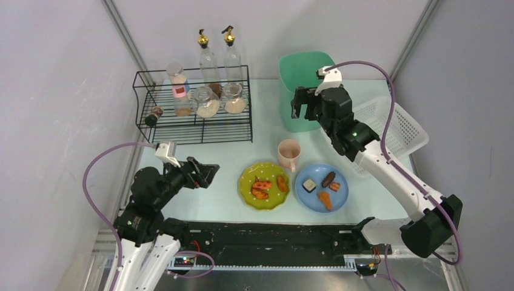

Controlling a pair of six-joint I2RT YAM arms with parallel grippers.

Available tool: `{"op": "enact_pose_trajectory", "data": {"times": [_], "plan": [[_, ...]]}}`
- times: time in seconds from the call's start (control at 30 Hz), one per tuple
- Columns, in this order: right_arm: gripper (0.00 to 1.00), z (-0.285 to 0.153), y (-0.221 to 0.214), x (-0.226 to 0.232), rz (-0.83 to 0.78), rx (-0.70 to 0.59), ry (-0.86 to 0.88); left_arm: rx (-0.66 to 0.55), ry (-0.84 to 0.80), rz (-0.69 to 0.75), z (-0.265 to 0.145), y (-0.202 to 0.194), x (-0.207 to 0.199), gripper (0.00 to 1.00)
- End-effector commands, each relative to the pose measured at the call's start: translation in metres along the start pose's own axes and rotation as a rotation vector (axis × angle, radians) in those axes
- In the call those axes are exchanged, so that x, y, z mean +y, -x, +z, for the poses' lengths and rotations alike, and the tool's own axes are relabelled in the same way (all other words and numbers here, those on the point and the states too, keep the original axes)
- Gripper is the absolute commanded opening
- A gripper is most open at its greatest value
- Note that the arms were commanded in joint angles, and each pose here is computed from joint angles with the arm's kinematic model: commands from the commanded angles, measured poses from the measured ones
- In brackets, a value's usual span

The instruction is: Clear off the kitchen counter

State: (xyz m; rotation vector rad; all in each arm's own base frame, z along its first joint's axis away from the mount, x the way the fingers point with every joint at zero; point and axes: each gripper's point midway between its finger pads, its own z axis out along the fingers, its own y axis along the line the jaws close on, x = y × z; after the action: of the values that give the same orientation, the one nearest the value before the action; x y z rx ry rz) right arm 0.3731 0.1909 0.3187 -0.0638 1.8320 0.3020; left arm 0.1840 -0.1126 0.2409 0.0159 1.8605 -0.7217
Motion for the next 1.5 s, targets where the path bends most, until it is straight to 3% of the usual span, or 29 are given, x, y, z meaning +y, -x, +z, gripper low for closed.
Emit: {"op": "enact_pose_trajectory", "data": {"times": [0.0, 0.33, 0.6, 0.83, 1.13, 1.27, 1.47], "plan": [[0.99, -0.002, 0.034, 0.011, -0.109, -0.116, 0.074, -0.018, 0.007, 0.001, 0.0, 0.003, 0.002, 0.98], [0.99, 0.065, 0.04, 0.018, -0.236, -0.064, 0.091, -0.021, 0.007, 0.001, 0.0, 0.004, 0.002, 0.98], [1.0, 0.093, 0.04, 0.033, -0.274, -0.029, 0.134, -0.024, 0.003, 0.003, -0.001, 0.004, 0.001, 0.98], [0.99, 0.053, 0.045, 0.047, -0.318, -0.062, 0.092, -0.026, -0.006, 0.004, -0.002, 0.004, -0.001, 0.98], [1.0, -0.004, 0.007, 0.025, -0.017, 0.057, 0.08, -0.035, -0.014, 0.009, -0.004, 0.006, -0.003, 0.98], [1.0, -0.039, -0.009, 0.042, -0.055, 0.049, 0.189, -0.031, -0.026, 0.009, -0.004, 0.005, -0.005, 0.98], [0.91, -0.055, -0.075, 0.059, -0.151, 0.19, 0.224, -0.025, -0.033, 0.01, -0.004, 0.003, -0.006, 0.98]]}}
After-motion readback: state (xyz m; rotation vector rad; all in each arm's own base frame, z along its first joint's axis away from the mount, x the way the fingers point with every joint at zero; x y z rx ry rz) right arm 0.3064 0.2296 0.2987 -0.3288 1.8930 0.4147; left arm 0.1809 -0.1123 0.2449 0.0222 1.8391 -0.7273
